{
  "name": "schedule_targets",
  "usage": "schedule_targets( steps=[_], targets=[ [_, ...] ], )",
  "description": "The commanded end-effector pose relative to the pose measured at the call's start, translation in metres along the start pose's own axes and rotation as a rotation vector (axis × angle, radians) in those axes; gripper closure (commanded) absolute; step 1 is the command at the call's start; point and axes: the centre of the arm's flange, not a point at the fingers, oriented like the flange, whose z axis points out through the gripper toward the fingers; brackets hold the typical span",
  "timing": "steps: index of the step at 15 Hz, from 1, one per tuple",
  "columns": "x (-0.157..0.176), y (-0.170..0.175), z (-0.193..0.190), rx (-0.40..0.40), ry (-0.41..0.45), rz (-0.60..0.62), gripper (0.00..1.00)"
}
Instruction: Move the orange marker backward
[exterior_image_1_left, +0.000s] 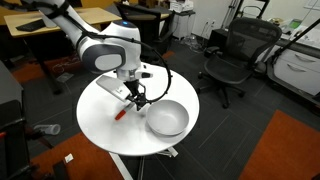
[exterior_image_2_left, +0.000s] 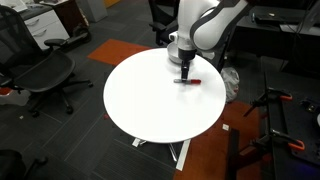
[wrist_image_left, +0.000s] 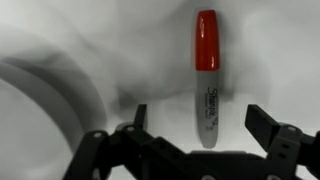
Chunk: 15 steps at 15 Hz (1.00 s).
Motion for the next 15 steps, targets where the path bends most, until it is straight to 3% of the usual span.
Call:
schedule_targets(
  steps=[1, 3, 4, 5, 13, 15],
  targets=[
    [0.008, 0.005, 0.009, 0.017, -0.009, -0.019, 0.0],
    [0.008, 0.006, 0.014, 0.018, -0.014, -0.016, 0.0],
    [0.009, 0.006, 0.016, 0.018, -0.016, -0.015, 0.08],
    [0.009, 0.006, 0.018, 0.015, -0.019, -0.017, 0.28],
    [0.015, 0.011, 0.017, 0.011, -0.013, -0.008, 0.88],
    [0.016, 0.012, 0.016, 0.011, -0.01, -0.006, 0.98]
  ],
)
